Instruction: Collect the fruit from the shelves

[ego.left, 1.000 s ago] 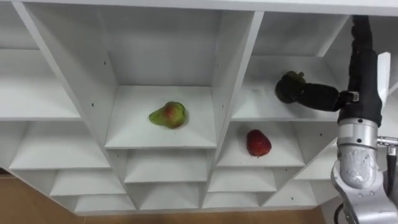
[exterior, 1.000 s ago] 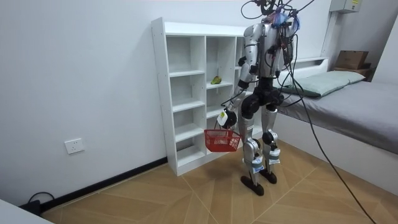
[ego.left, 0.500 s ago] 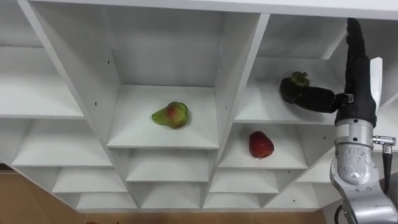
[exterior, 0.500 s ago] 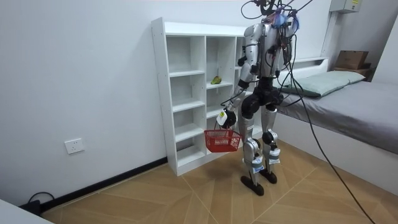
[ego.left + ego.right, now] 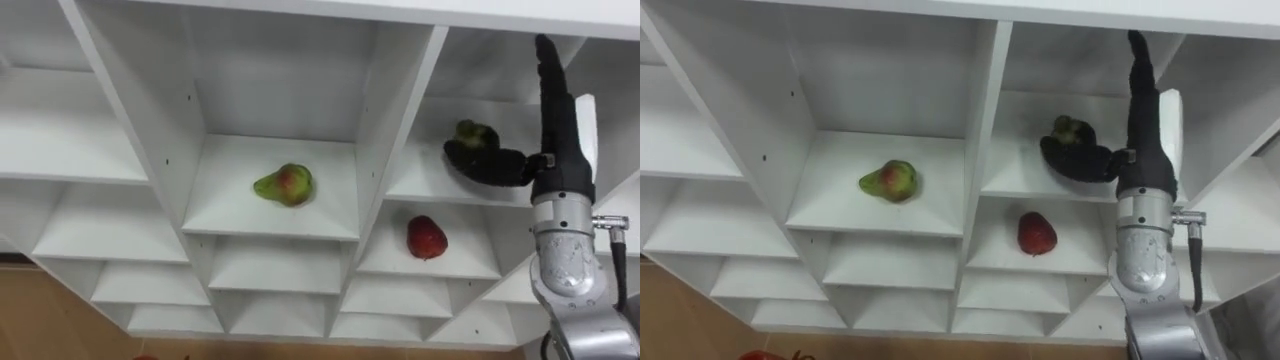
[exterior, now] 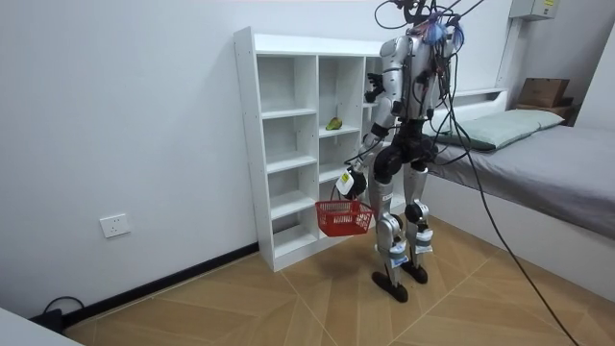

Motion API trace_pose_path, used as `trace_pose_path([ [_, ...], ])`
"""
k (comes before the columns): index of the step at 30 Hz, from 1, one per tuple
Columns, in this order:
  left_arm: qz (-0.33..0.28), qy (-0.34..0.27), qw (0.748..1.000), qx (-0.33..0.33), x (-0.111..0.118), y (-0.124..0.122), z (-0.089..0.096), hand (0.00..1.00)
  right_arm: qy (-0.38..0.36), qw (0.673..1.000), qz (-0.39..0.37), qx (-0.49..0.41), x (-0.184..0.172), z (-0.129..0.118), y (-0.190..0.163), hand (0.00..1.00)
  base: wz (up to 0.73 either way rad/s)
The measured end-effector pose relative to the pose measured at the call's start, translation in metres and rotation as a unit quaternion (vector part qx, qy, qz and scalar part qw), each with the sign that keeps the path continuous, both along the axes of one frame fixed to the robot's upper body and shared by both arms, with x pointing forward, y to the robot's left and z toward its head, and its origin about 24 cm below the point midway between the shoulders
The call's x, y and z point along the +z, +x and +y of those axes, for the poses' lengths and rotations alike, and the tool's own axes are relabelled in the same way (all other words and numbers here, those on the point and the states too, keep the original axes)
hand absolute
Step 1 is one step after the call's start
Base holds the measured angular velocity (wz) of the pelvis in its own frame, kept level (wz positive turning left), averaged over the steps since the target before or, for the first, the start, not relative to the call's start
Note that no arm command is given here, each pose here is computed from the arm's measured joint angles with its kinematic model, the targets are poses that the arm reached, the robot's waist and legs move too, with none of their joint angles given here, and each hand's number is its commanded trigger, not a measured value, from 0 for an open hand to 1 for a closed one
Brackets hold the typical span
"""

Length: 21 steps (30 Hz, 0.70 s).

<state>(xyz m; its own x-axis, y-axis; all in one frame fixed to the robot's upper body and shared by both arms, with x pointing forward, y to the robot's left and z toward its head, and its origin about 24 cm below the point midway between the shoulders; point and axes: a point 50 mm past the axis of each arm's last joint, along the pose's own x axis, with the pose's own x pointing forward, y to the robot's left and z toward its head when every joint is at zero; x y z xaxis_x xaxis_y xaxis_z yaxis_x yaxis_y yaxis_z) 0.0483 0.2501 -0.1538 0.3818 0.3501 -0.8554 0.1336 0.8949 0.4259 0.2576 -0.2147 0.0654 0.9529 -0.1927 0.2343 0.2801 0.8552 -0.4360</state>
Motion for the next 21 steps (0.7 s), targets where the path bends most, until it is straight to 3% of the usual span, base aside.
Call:
trace_pose_path([
  [14, 0.007, 0.008, 1.0, -0.016, 0.001, -0.001, 0.0, 1.0, 0.021, 0.993, 0.105, 0.054, -0.03, -0.003, 0.0, 0.0, 0.0],
  [15, 0.007, 0.009, 1.0, -0.016, 0.001, -0.001, 0.0, 1.0, 0.026, 0.992, 0.11, 0.057, -0.031, -0.003, 0.0, 0.21, 0.0],
  [16, 0.009, 0.009, 1.0, -0.015, 0.001, -0.001, 0.0, 1.0, 0.027, 0.991, 0.113, 0.061, -0.031, -0.003, 0.0, 0.58, 0.0],
  [18, 0.012, 0.01, 1.0, -0.014, 0.001, -0.002, 0.001, 1.0, 0.027, 0.991, 0.116, 0.066, -0.032, -0.002, 0.0, 1.0, 0.0],
  [21, 0.016, 0.011, 1.0, -0.014, 0.001, -0.003, 0.001, 1.0, 0.025, 0.99, 0.117, 0.068, -0.032, -0.003, 0.0, 1.0, 0.0],
])
